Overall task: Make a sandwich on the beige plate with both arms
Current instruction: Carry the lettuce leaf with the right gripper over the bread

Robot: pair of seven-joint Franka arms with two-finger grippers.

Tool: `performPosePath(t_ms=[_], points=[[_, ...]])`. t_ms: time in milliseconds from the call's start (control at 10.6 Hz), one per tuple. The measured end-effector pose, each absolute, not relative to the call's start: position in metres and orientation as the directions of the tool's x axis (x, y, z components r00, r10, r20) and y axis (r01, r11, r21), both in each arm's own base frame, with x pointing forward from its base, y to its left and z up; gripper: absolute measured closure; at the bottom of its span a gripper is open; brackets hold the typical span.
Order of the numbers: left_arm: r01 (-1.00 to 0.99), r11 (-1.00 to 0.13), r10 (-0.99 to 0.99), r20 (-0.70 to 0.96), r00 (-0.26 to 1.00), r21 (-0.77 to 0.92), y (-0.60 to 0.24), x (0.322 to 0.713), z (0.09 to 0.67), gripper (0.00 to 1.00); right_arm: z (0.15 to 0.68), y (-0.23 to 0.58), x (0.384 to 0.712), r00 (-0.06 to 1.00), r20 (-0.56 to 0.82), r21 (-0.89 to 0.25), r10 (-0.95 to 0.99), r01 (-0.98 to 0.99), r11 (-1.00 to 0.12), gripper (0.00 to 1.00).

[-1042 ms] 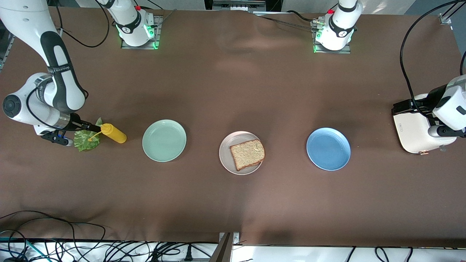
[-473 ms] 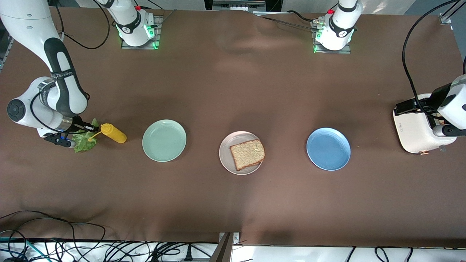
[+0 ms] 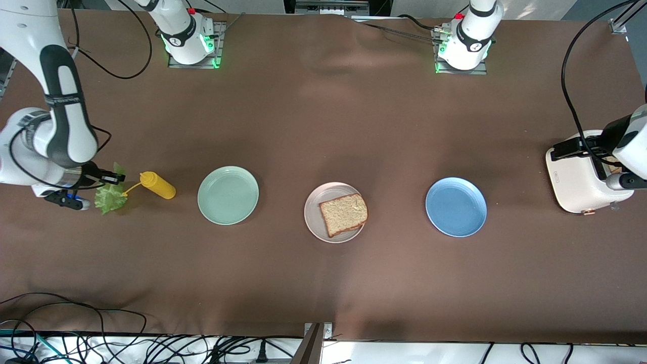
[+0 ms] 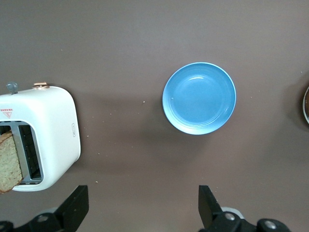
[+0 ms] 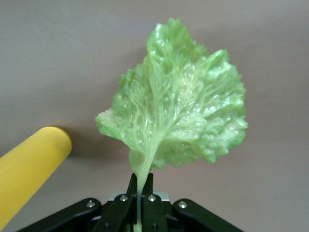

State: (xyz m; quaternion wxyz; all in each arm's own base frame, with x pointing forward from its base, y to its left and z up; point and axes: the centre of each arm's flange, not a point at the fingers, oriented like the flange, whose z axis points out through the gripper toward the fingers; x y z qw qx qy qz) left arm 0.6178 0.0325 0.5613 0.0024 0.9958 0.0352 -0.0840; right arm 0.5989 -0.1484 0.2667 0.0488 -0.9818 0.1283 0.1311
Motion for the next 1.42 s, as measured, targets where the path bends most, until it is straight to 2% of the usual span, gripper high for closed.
performPosePath(t_ms=[379,663,1042,1326,1420], points=[[0.083,-0.997,0.082,-0.167,0.983,-0.001,0.040,0.617,0.562,0.00,0.367,-0.159,0.605,0.922,-0.342,-0.017,-0.183,-0.201,-0.979,0.96],[0.089,-0.996,0.088,-0.166,0.982,-0.001,0.044,0.617,0.562,0.00,0.431,-0.122,0.616,0.930,-0.347,-0.027,-0.120,-0.138,-0.990,0.96],[0.095,-0.996,0.093,-0.166,0.982,-0.001,0.047,0.617,0.562,0.00,0.458,0.004,0.630,0.934,-0.348,0.017,-0.076,-0.075,-0.997,0.96],[0.106,-0.994,0.105,-0.162,0.981,-0.001,0.054,0.617,0.564,0.00,0.449,0.148,0.619,0.916,-0.321,0.095,-0.242,-0.223,-0.970,0.96],[0.109,-0.994,0.108,-0.153,0.982,-0.001,0.056,0.617,0.568,0.00,0.442,0.194,0.616,0.902,-0.299,0.085,-0.312,-0.301,-0.950,0.96]])
